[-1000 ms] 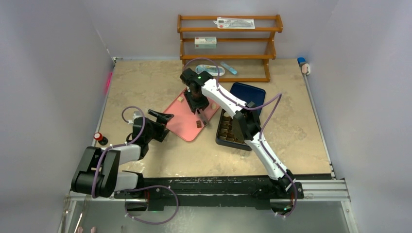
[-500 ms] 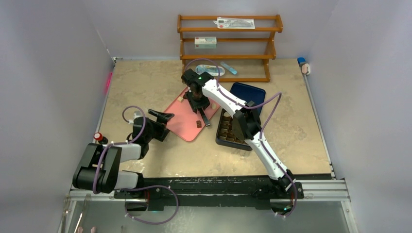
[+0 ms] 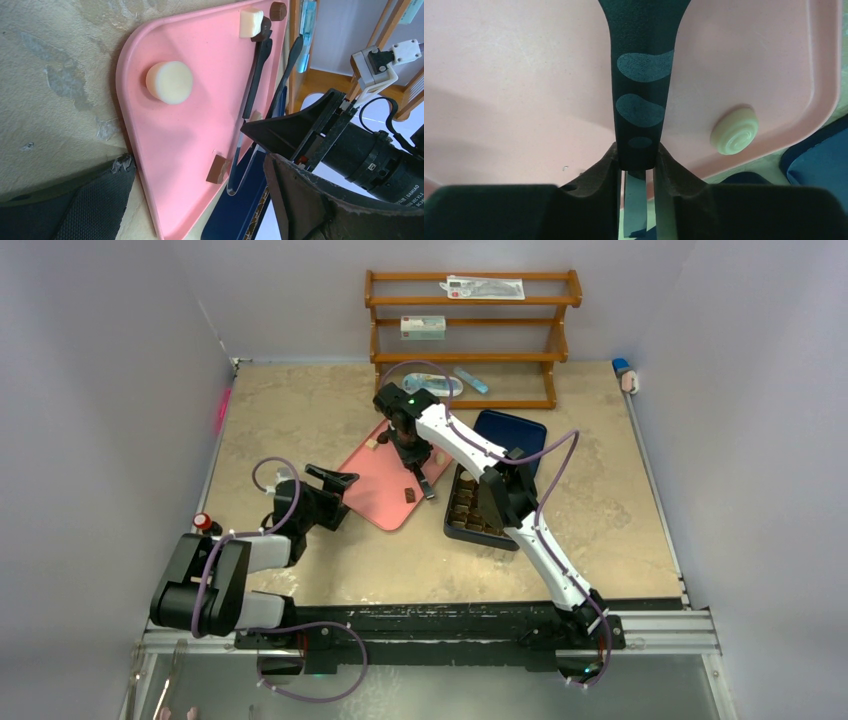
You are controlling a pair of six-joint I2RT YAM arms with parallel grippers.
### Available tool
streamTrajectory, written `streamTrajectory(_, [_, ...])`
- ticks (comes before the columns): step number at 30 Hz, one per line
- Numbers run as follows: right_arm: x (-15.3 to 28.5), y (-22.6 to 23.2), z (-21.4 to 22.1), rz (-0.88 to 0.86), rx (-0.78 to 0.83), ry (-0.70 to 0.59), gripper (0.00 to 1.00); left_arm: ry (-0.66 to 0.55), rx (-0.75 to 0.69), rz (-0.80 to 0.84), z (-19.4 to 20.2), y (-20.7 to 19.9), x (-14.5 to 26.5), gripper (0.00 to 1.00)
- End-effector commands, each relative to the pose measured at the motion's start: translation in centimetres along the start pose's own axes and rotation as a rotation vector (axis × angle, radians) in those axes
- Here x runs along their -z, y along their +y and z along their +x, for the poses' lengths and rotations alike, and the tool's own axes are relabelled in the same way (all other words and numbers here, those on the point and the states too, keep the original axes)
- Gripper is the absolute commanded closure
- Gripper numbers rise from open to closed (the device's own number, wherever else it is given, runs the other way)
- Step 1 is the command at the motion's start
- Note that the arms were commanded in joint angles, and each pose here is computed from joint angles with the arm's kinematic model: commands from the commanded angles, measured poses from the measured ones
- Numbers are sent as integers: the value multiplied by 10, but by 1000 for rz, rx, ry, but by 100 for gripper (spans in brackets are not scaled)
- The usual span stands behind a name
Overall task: Pack the chocolate
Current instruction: Place the clamp at the center of the board.
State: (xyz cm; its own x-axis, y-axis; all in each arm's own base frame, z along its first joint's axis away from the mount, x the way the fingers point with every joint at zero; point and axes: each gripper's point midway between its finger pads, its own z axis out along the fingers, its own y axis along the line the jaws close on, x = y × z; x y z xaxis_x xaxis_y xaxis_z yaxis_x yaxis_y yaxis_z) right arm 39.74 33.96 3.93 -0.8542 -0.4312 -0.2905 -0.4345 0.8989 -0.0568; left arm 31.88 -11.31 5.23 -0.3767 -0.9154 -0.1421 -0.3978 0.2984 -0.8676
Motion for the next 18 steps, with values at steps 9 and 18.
streamTrajectory(9, [18, -18, -1, 74, 12, -36, 100, 10, 0, -130, 4, 36, 4, 0])
streamTrajectory(18, [62, -12, -14, 47, 2, -139, 100, -10, -6, -138, 2, 38, 12, 0])
